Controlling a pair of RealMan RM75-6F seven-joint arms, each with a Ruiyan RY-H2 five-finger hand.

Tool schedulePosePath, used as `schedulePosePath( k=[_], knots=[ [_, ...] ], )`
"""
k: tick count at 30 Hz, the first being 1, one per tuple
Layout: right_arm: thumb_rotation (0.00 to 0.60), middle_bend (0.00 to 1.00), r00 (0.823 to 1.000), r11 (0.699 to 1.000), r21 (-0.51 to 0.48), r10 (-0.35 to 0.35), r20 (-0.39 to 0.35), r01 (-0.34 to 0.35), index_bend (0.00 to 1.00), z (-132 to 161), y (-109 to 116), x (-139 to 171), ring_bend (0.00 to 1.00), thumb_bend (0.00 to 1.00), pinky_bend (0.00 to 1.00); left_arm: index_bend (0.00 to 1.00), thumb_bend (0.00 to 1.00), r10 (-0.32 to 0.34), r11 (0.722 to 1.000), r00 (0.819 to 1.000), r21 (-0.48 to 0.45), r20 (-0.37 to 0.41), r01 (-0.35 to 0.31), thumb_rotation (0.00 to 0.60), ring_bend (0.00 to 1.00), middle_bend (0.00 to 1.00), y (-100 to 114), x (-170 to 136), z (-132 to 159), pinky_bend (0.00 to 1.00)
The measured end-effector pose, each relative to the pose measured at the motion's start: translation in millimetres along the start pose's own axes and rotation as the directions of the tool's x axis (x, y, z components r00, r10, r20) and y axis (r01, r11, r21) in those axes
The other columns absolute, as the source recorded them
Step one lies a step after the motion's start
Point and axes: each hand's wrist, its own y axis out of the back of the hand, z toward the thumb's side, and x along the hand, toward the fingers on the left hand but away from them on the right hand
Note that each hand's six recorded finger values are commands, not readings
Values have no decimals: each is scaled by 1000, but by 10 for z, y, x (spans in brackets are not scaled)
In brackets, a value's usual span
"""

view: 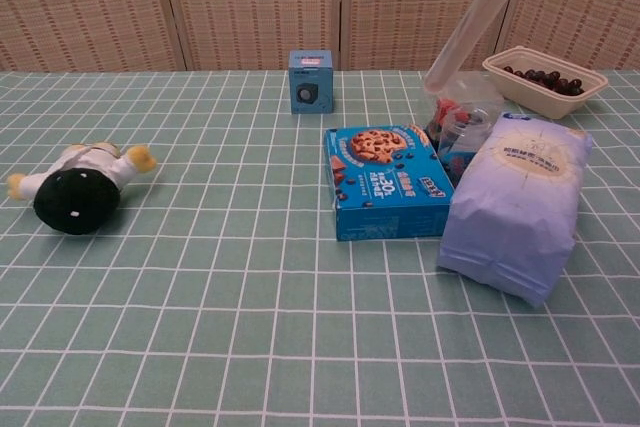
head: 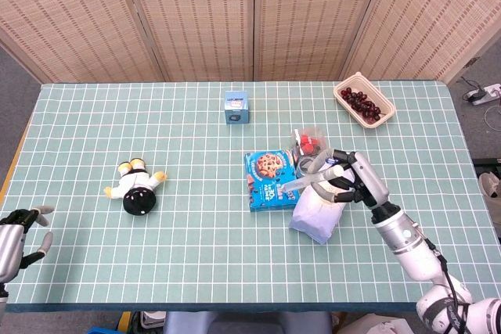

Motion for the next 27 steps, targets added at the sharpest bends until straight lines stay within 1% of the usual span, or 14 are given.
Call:
schedulePosePath(
  k=[3,6,9,10,12,13,14,16,18,21,22,24,25,27],
  knots=[
    [600,1000,1000,1000,27,-4,0,4,667,-11,26,13,1000,499,1000,391,400,-1,1000,1000,0,-1,1,600,327,465,0,0,-1,492],
    [600,1000,1000,990,138,-17,4,16,667,-40,55,23,1000,499,1000,391,400,-1,1000,1000,-3,-3,1,600,328,464,2,1,-7,492],
    [600,1000,999,955,295,-34,12,29,667,-81,77,30,1000,499,1000,391,400,-3,1000,1000,-2,-3,3,600,327,465,1,2,-9,492],
    [600,1000,999,933,359,-41,16,33,667,-98,83,33,1000,499,1000,393,400,-4,1000,1000,-1,-3,4,600,327,465,-1,1,-8,492],
    [600,1000,998,895,444,-53,25,37,667,-124,87,35,1000,499,1000,402,400,-4,1000,1000,-2,-2,4,600,327,465,0,2,-6,492],
    [600,1000,998,872,488,-60,31,37,667,-136,87,36,1000,499,1000,406,400,-4,1000,1000,-2,-2,4,600,327,465,1,2,-6,492],
    [600,1000,997,858,512,-64,34,37,667,-143,85,36,1000,499,1000,408,400,-2,1000,1000,-2,-3,2,600,327,465,4,2,-7,492],
    [600,1000,997,842,539,-71,41,37,667,-150,80,36,1000,498,1000,406,400,-1,1000,1000,-3,-3,1,600,327,465,5,2,-7,492],
    [600,1000,996,847,529,-75,45,40,667,-151,74,34,1000,499,1000,401,400,1,1000,1000,-4,-3,-1,600,327,465,5,1,-8,492],
    [600,1000,996,888,458,-72,49,42,667,-143,60,33,1000,499,1000,397,399,1,1000,1000,-5,-2,-1,600,327,464,6,0,-6,492],
    [600,1000,996,909,415,-69,48,43,667,-137,57,32,1000,499,1000,396,399,1,1000,1000,-5,-1,-1,600,327,464,6,0,-5,492],
    [600,1000,997,940,339,-61,44,42,667,-124,52,32,1000,499,1000,395,399,0,1000,1000,-5,-2,0,600,327,464,6,1,-7,492],
    [600,1000,998,958,284,-55,39,42,667,-113,50,32,1000,499,1000,395,399,0,1000,1000,-5,-2,0,600,327,465,4,3,-8,492],
    [600,1000,999,980,198,-44,29,38,667,-94,48,32,1000,499,1000,395,399,-2,1000,1000,-5,-3,1,600,327,465,2,6,-11,492]
  ],
)
